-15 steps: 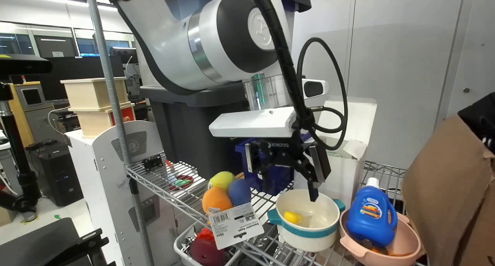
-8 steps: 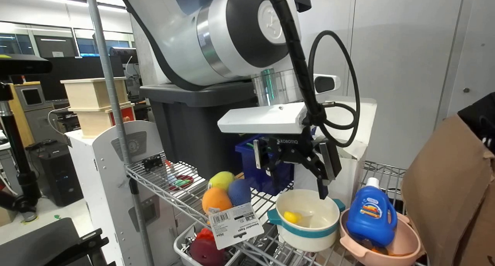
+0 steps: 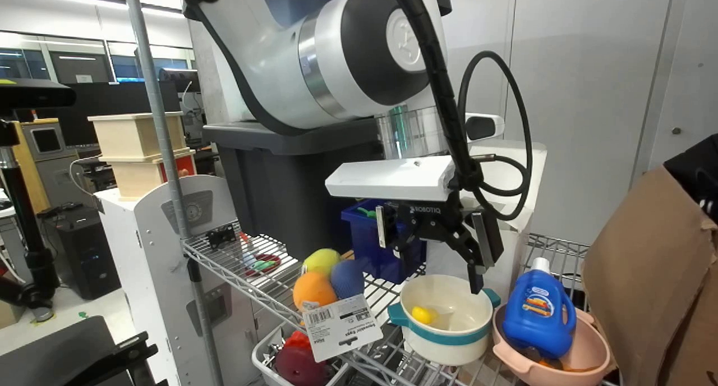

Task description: Remove the yellow ball from the white pot and place it inside the blue storage bin

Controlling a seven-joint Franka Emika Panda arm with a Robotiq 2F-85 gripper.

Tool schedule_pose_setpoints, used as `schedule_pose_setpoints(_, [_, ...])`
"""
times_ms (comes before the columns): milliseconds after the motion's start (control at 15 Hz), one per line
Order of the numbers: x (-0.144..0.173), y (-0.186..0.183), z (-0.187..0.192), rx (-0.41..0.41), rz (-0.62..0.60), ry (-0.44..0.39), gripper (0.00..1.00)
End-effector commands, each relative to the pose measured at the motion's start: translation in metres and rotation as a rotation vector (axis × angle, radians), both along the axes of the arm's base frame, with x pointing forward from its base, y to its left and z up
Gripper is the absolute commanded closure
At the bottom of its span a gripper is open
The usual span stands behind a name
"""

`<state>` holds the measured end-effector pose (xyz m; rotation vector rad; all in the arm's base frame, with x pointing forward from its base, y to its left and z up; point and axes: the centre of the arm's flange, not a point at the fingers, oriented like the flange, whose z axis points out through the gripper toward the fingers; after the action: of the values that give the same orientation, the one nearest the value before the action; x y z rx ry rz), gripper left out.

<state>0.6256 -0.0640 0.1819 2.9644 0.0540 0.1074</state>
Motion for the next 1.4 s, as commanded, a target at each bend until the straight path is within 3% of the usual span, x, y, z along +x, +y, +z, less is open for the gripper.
schedule_pose_setpoints(0, [0.008, 0.003, -0.009, 0.018, -0.010, 0.022, 0.00])
schedule_pose_setpoints(1333, [0.023, 0.005, -0.048, 0.039, -0.042, 0.114, 0.00])
